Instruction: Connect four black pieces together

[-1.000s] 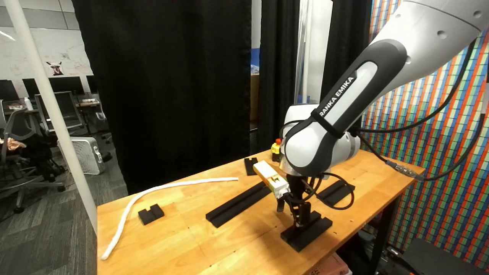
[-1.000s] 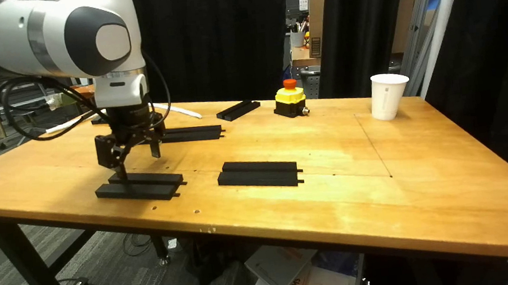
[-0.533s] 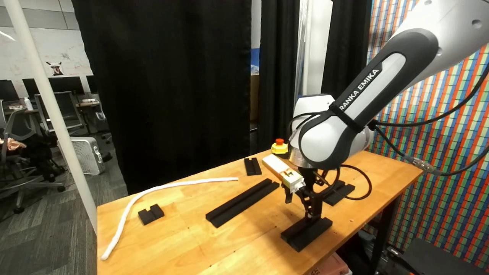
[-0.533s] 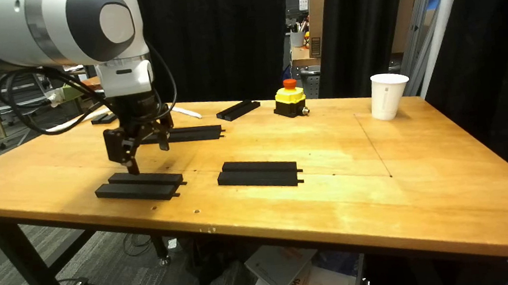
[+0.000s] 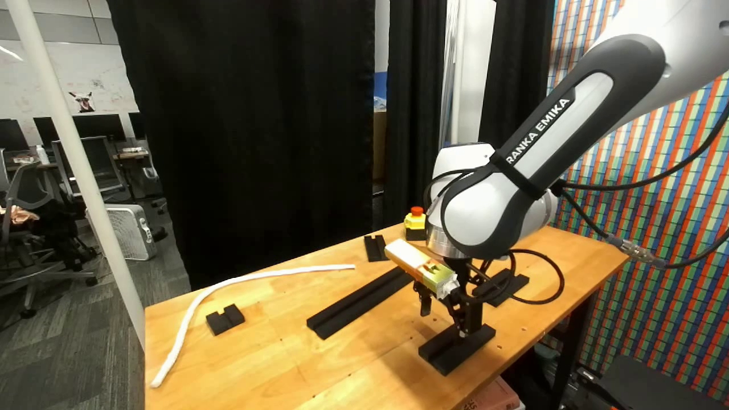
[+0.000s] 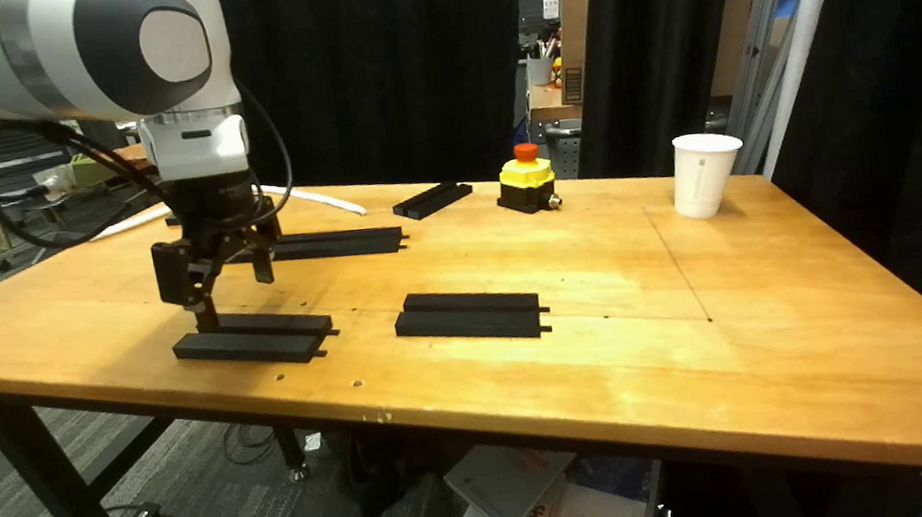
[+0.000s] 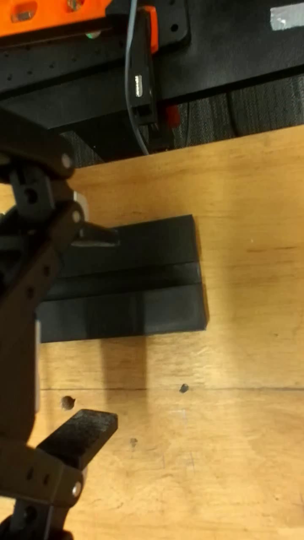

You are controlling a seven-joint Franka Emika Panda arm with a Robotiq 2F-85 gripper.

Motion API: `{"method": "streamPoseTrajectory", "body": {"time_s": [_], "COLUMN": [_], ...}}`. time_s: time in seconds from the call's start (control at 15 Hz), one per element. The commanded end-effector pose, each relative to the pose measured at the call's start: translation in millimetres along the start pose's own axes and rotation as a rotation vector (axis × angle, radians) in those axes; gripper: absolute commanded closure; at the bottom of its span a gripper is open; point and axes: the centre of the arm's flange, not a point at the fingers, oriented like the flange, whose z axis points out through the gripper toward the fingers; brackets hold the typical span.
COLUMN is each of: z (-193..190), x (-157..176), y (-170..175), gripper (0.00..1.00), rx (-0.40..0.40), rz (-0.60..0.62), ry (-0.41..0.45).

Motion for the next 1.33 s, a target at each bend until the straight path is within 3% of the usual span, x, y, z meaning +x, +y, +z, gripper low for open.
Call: {"method": "streamPoseTrajectory", "body": {"time_s": [0.0, 0.53, 0.93, 1.27], "z": [-3, 14, 13, 11], "x": [-2, 13, 2, -12], "y": [20, 30, 19, 19], "gripper": [0.0, 0.0, 0.0, 0.0], "rx": [-0.001, -0.008, 0.064, 0.052], "rz": [-0.027, -0.08, -0.121, -0.12], "ry": [-0.013, -0.022, -0.03, -0.054]}}
